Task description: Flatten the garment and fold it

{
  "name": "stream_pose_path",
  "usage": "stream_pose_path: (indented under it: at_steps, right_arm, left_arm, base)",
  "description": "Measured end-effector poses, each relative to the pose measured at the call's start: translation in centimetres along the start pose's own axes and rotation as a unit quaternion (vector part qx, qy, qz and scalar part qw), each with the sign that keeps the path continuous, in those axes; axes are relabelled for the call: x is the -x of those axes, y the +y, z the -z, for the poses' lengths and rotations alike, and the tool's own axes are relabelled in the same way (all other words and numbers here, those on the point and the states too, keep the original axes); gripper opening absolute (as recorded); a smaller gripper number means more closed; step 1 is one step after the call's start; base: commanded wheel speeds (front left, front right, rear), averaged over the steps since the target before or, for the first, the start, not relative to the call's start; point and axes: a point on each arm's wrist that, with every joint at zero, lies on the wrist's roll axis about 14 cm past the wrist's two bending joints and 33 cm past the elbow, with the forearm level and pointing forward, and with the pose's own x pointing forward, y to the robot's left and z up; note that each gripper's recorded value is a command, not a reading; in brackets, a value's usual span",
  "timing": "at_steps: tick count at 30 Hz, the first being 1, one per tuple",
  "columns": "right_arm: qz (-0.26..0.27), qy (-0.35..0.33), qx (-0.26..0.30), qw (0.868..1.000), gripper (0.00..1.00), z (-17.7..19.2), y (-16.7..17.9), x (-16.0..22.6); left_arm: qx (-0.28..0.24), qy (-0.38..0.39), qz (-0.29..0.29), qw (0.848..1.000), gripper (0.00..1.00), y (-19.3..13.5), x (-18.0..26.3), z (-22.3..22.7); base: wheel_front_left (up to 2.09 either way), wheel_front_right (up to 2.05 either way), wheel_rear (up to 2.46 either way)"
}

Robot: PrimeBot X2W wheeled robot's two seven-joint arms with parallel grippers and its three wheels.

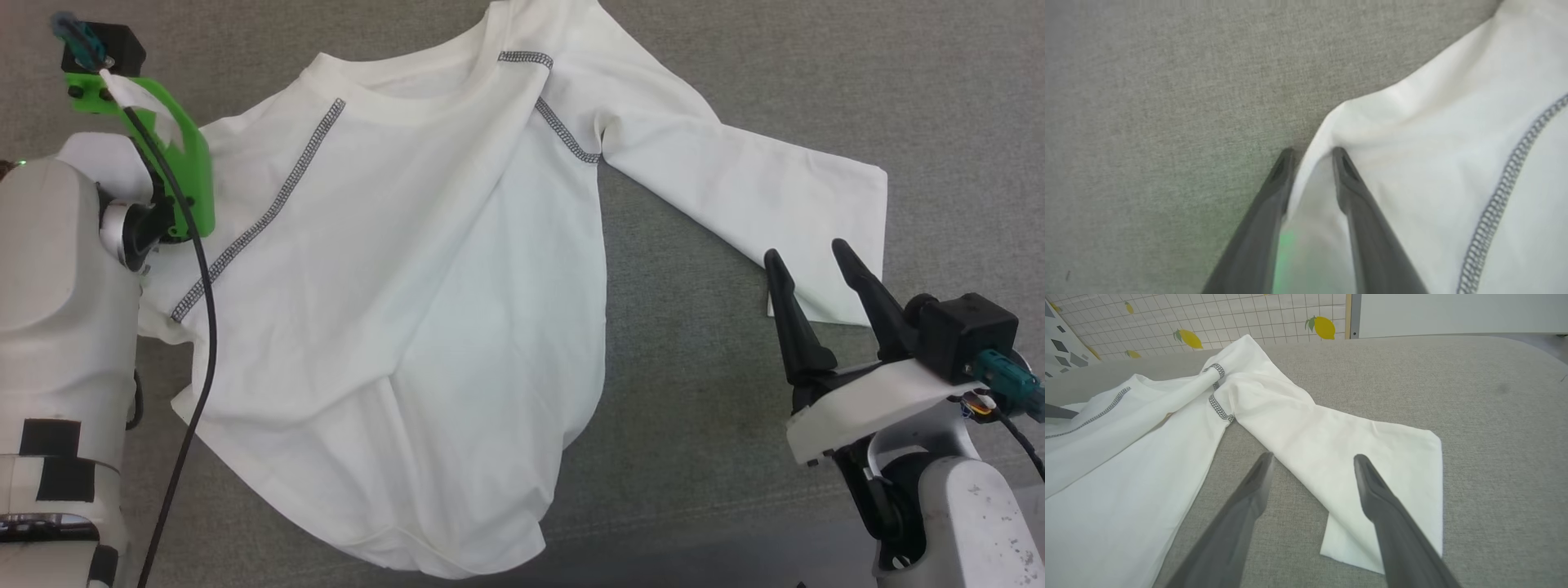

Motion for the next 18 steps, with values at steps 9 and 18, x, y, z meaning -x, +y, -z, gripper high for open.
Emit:
stream_pose_path:
  at_steps: [9, 18]
  right_arm:
    - [-0.018, -0.019, 0.002, 1.0, 1.0, -1.2, 1.2, -1.3]
    - [-0.068, -0.059, 0.049, 0.995, 1.0, -5.9, 4.9, -5.6]
  left_arm:
    - [0.01, -0.089, -0.038, 0.995, 0.0, 3.4, 1.9, -0.9]
    - [0.055, -0.157, -0.07, 0.984, 0.0, 6.7, 5.1, 0.6]
  base:
    - [0.0, 0.0, 0.0]
    - [0.0, 0.0, 0.0]
